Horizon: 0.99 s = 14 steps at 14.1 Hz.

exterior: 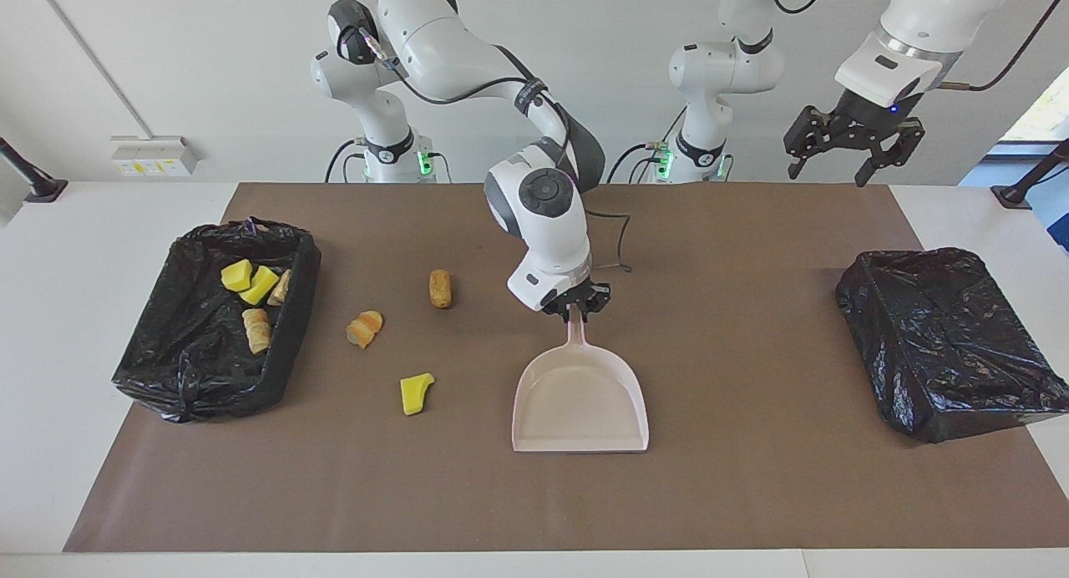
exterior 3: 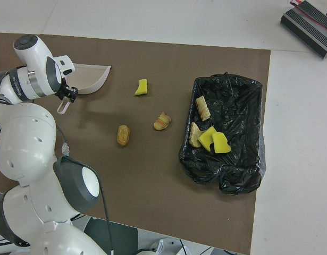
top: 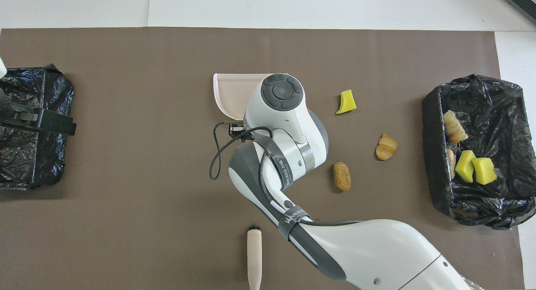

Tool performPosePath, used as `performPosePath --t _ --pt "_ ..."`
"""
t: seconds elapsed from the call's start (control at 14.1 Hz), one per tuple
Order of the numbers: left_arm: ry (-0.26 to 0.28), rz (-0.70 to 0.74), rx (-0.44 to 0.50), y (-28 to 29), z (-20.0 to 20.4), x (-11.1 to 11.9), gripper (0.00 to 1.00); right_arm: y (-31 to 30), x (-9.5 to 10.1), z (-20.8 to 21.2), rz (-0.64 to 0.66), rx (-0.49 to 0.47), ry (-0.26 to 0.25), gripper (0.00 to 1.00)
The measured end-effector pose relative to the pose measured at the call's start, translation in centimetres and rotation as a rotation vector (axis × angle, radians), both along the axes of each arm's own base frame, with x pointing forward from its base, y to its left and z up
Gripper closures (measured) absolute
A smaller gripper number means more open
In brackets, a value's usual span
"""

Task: Sweep and dump trash in bin
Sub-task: 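Lower the dustpan onto the table and open the right gripper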

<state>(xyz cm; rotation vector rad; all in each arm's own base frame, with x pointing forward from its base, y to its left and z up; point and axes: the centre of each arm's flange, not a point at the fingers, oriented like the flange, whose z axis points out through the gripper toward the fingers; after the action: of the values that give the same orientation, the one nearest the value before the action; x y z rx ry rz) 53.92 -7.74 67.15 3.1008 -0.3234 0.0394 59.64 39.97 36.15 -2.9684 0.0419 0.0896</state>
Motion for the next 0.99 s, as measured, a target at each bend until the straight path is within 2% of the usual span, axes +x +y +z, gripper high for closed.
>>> performPosePath --t 0.14,0.28,0.5,0.64,0.78,0.99 --pt "-0.009 -0.001 -0.001 -0.1 -0.1 0.3 0.00 -0.1 0.1 0.2 0.003 0.001 -0.003 0.17" --pt "-0.001 -0.009 -0.001 -0.6 -1.0 0.7 0.00 -0.7 0.2 1.2 -0.002 0.004 -0.009 0.00" --pt "-0.016 -0.013 -0.011 -4.5 -5.0 2.1 0.00 -5.2 0.7 6.0 -0.011 -0.017 0.031 0.00" --pt "-0.024 0.032 -0.025 -8.4 -8.3 2.3 0.00 -8.7 0.2 9.7 0.024 -0.031 0.072 0.00" --pt "-0.019 0.077 -0.040 -12.5 -11.3 2.0 0.00 -10.3 -1.8 12.4 0.041 -0.055 0.128 0.00" --pt "-0.021 0.144 -0.054 -17.5 -15.3 2.2 0.00 -10.5 -7.0 13.1 0.083 -0.089 0.195 0.00"
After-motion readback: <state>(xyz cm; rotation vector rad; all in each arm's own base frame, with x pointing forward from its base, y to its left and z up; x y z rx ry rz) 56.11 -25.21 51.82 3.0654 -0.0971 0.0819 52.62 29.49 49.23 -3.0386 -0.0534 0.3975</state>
